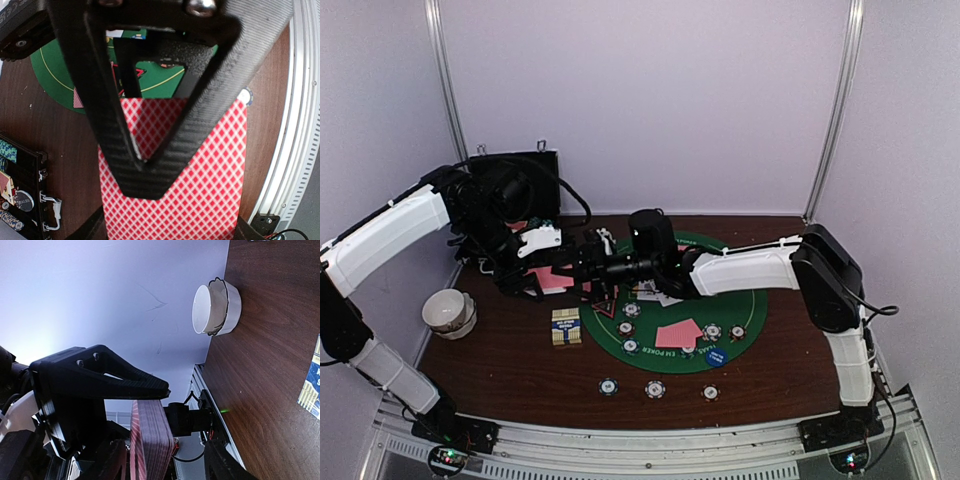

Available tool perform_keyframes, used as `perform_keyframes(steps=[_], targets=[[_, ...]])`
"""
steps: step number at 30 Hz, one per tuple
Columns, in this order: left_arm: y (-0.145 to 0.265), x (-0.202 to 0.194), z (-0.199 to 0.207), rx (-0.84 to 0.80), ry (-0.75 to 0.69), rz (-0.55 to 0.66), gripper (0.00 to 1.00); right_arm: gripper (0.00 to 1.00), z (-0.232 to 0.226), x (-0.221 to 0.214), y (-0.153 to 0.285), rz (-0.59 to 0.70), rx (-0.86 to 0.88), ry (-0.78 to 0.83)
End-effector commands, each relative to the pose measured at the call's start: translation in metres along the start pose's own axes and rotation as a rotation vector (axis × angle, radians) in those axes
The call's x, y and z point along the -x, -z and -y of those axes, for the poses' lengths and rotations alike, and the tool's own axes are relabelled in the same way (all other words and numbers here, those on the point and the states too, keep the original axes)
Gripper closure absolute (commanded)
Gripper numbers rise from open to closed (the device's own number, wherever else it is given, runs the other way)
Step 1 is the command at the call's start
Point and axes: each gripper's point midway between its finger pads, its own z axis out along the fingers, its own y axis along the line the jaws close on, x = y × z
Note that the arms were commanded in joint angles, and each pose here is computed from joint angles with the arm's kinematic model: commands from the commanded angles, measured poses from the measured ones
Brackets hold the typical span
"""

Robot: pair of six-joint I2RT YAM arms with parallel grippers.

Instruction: Distribute texas hold em gaming equipment

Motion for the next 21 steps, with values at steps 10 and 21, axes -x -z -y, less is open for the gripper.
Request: perform_keyframes(steps=[10, 21], targets=[[0.012, 0.007, -0.003, 0.045, -0.028, 0.042, 1.00, 0.66, -0.035, -0.002, 0.007, -0.029, 0.034, 0.054], [0.010, 0.005, -0.002, 0.039, -0.027, 0.035, 1.00, 0.81, -0.037, -0.006, 0.025, -0.028, -0.002, 0.070]])
